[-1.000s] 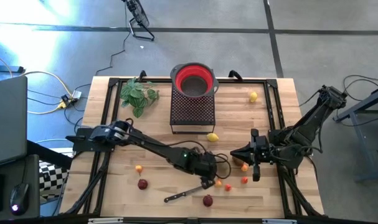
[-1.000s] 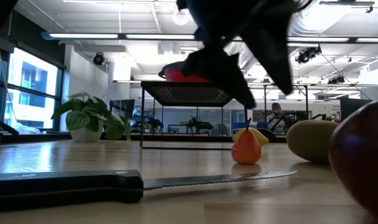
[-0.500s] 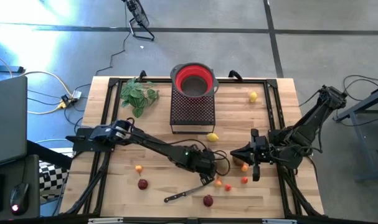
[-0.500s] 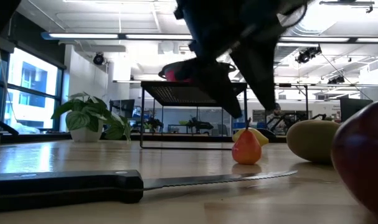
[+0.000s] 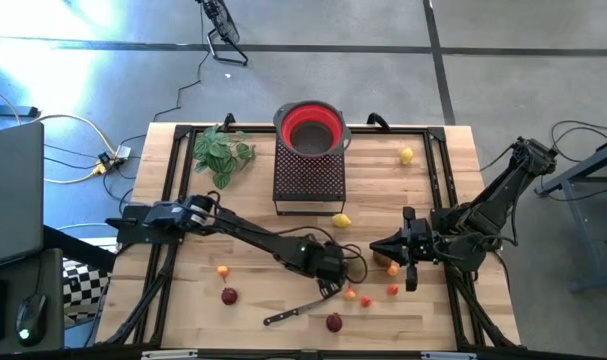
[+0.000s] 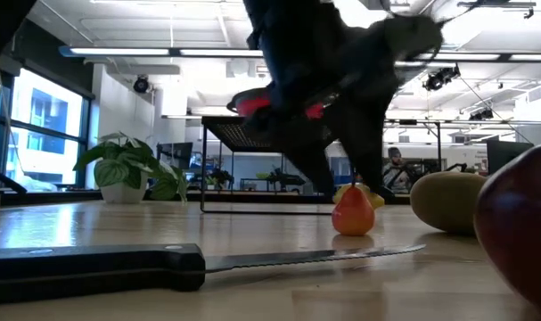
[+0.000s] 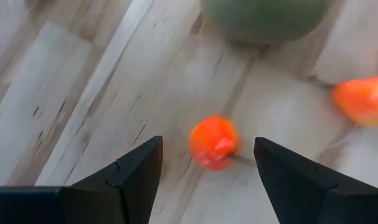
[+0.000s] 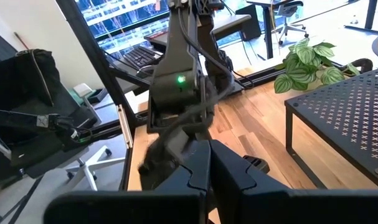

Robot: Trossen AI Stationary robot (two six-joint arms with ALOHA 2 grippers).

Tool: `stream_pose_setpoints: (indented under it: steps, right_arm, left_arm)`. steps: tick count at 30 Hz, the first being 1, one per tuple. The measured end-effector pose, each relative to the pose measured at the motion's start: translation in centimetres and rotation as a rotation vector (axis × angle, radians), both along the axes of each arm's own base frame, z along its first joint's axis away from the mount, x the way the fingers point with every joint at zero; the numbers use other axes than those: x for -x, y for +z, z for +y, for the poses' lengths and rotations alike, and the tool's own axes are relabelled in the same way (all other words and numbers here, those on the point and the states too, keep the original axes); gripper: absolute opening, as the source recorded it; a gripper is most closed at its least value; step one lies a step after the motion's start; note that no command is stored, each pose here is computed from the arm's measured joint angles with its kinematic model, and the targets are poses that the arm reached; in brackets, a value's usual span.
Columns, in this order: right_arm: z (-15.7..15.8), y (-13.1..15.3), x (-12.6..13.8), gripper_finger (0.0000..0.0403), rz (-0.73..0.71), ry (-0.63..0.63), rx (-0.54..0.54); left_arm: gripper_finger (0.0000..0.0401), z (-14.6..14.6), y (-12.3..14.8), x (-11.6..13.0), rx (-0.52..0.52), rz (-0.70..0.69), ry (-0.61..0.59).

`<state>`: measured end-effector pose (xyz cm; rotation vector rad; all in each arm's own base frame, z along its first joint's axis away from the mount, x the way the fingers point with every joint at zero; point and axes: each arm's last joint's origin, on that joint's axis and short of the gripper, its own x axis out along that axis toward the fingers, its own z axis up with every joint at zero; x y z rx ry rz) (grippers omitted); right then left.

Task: Pick & Place Fruit
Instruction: Put the pear into the red strainer bowl

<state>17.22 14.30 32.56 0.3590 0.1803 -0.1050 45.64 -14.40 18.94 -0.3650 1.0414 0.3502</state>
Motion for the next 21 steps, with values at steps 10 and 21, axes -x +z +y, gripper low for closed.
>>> stream_pose_setpoints:
  steps: [10, 21]
  right_arm:
    - [0.00, -0.04, 0.01, 0.0003, 0.003, 0.000, 0.003]
    - [-0.01, -0.04, 0.01, 0.0003, 0.003, 0.000, 0.004]
  left_arm:
    - [0.0245, 0.03, 0.15, 0.06, -0.002, 0.003, 0.000]
    - [0.0245, -0.04, 0.19, -0.04, 0.010, -0.003, -0.021]
